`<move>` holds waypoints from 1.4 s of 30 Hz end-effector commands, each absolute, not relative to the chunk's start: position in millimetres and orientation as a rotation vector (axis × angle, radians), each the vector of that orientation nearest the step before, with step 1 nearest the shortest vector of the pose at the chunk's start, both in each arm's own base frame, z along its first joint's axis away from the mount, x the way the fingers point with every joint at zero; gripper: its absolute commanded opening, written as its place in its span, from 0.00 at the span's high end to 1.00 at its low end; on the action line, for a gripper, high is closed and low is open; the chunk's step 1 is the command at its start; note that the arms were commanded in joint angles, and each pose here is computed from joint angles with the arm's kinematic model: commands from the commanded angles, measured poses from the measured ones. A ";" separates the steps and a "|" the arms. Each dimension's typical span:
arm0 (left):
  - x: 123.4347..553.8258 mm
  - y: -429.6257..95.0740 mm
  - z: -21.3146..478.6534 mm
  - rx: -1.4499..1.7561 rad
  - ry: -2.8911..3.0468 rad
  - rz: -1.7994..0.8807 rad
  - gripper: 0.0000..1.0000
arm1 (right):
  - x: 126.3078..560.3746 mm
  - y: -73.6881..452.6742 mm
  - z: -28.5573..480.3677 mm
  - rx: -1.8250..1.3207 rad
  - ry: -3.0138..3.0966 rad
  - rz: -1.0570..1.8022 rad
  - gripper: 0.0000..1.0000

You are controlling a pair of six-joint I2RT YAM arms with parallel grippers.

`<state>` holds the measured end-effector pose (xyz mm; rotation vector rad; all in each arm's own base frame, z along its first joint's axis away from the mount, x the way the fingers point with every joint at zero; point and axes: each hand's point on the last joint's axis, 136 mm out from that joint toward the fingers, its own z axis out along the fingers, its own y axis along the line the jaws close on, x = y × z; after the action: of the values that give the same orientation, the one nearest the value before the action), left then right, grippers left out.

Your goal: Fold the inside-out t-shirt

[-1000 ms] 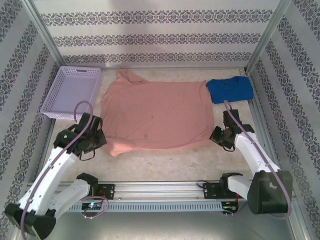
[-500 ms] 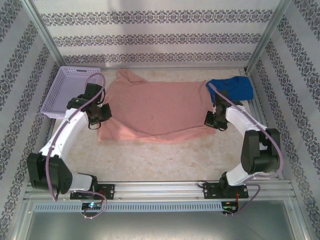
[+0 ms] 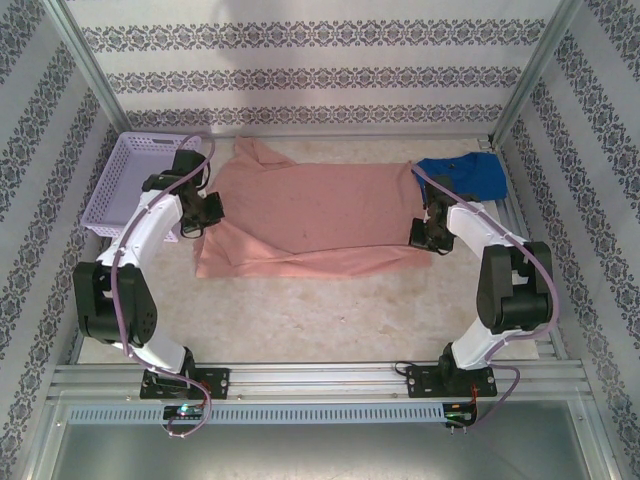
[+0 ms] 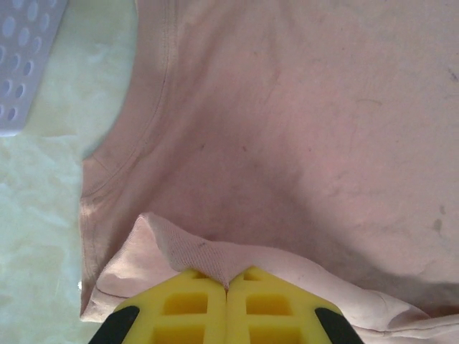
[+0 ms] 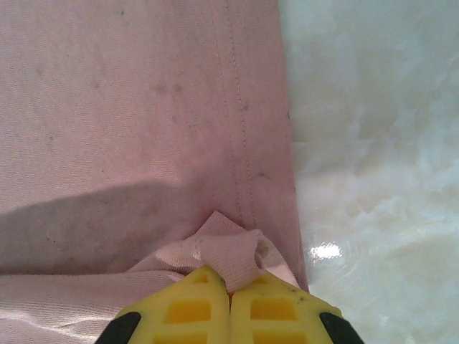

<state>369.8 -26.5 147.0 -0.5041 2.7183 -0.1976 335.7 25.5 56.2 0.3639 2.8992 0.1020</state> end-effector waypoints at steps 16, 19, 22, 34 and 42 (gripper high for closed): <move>398.5 -15.9 142.0 -0.493 2.707 -0.217 1.00 | 356.4 16.9 56.7 0.360 2.886 0.024 0.96; 401.8 -12.4 144.2 -0.498 2.698 -0.206 1.00 | 358.0 16.1 56.1 0.357 2.886 0.016 0.96; 404.2 -11.0 143.4 -0.500 2.701 -0.194 1.00 | 359.7 13.8 56.1 0.349 2.885 -0.004 0.96; 409.4 -5.3 141.1 -0.518 2.699 -0.188 1.00 | 369.3 16.4 53.5 0.330 2.888 -0.008 0.94; 411.5 -0.9 135.1 -0.537 2.704 -0.189 1.00 | 378.2 18.3 47.3 0.327 2.893 -0.006 0.92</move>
<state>401.1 -10.6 137.0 -0.5337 2.7209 -0.2095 368.9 20.6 45.5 0.3591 2.9061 0.0398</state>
